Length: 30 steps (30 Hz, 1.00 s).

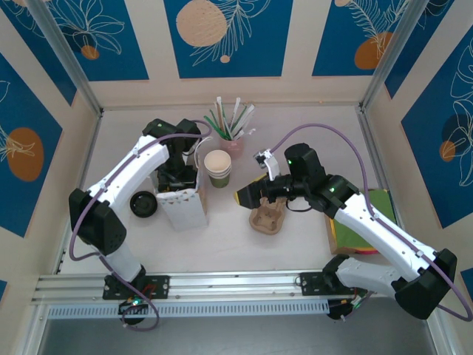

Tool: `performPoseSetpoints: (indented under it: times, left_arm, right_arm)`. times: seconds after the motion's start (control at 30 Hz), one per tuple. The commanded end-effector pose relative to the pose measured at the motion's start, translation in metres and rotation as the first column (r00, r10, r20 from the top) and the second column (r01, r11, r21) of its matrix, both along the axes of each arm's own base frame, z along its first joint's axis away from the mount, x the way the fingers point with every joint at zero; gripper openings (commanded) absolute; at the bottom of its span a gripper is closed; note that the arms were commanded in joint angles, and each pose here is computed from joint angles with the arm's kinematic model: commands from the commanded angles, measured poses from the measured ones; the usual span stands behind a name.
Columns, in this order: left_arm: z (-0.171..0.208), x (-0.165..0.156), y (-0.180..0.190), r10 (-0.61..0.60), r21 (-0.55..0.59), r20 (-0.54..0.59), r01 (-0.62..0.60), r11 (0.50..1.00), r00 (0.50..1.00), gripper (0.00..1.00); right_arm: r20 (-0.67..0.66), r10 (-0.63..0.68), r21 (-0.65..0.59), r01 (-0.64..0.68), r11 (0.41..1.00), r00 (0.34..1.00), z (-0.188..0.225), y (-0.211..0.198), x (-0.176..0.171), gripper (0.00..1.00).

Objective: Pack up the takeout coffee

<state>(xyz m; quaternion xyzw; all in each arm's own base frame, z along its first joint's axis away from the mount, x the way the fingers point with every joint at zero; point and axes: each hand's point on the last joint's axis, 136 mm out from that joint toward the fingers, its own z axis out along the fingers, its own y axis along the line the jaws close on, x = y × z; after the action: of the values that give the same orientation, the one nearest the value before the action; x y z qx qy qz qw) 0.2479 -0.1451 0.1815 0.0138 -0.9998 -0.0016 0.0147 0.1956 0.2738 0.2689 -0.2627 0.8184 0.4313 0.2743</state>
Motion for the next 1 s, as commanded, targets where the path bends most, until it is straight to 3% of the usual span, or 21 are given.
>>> performPoseSetpoints:
  times: [0.0, 0.97]
  left_arm:
    - [0.006, -0.008, 0.006, -0.010, 0.011, 0.008, 0.010, 1.000, 1.000, 0.58]
    - [0.003, -0.018, 0.009, -0.001, 0.010, -0.013, 0.002, 1.000, 1.000, 0.58]
  right_arm:
    - [0.010, 0.013, 0.007, -0.013, 1.000, 1.000, 0.003, 0.003, -0.002, 0.99]
    - [0.009, 0.010, 0.010, -0.011, 1.000, 1.000, 0.004, 0.002, -0.002, 0.99]
